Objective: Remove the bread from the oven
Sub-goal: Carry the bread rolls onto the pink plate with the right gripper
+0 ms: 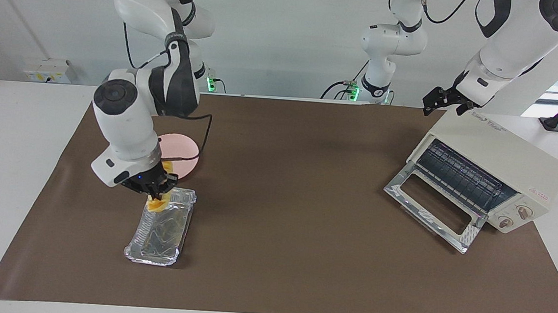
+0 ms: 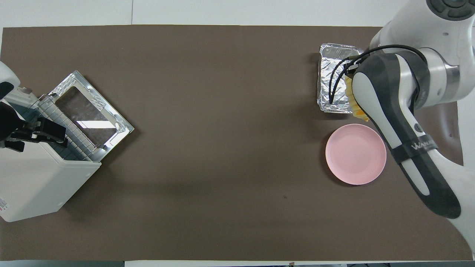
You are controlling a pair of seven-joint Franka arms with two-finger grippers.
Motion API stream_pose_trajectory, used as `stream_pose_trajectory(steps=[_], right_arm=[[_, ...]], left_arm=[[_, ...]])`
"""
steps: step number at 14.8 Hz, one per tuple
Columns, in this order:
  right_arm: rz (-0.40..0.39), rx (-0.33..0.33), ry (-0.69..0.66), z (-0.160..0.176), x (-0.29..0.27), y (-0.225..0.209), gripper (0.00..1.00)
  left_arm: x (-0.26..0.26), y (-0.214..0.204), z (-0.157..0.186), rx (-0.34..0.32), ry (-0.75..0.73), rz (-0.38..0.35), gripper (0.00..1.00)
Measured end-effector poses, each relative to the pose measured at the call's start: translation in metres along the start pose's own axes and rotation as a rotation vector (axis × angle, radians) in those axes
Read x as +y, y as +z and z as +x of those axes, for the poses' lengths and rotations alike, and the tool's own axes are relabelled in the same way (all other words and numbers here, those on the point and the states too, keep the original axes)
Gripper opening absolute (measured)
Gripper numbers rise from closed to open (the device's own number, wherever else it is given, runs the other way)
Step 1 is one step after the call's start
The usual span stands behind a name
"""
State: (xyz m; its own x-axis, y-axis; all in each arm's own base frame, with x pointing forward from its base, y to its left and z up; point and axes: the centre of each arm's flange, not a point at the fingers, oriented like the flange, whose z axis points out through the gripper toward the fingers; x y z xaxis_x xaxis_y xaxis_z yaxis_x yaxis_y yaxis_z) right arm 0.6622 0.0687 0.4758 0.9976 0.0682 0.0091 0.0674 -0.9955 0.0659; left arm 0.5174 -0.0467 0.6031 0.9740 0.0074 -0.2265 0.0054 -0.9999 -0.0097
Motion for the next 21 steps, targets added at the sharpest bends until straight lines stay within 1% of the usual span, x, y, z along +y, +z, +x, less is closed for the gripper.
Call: stream_pose_trajectory(steps=[2, 4, 7, 9, 11, 14, 16, 19, 21], right_arm=[[0.023, -0.003, 0.006, -0.043, 0.014, -0.014, 0.07], [0.033, 0.029, 0.001, -0.086, 0.026, -0.005, 0.07], [0.035, 0.096, -0.001, -0.144, 0.026, 0.042, 0.07], [0.036, 0.124, -0.005, -0.168, 0.022, 0.073, 0.07], [0.038, 0.151, -0.009, -0.174, 0.019, 0.092, 0.07], [0.043, 0.194, -0.012, -0.173, 0.015, 0.123, 0.07], [0.046, 0.198, -0.014, -0.171, 0.013, 0.142, 0.07], [0.049, 0.199, -0.013, -0.168, 0.012, 0.152, 0.07], [0.051, 0.200, -0.008, -0.168, 0.012, 0.152, 0.24]], left_arm=[[0.000, 0.000, 0.000, 0.000, 0.000, 0.000, 1.00], [0.000, 0.000, 0.000, 0.000, 0.000, 0.000, 1.00], [0.000, 0.000, 0.000, 0.000, 0.000, 0.000, 1.00], [0.000, 0.000, 0.000, 0.000, 0.000, 0.000, 1.00], [0.000, 0.000, 0.000, 0.000, 0.000, 0.000, 1.00], [0.000, 0.000, 0.000, 0.000, 0.000, 0.000, 1.00], [0.000, 0.000, 0.000, 0.000, 0.000, 0.000, 1.00], [0.000, 0.000, 0.000, 0.000, 0.000, 0.000, 1.00], [0.000, 0.000, 0.000, 0.000, 0.000, 0.000, 1.00]])
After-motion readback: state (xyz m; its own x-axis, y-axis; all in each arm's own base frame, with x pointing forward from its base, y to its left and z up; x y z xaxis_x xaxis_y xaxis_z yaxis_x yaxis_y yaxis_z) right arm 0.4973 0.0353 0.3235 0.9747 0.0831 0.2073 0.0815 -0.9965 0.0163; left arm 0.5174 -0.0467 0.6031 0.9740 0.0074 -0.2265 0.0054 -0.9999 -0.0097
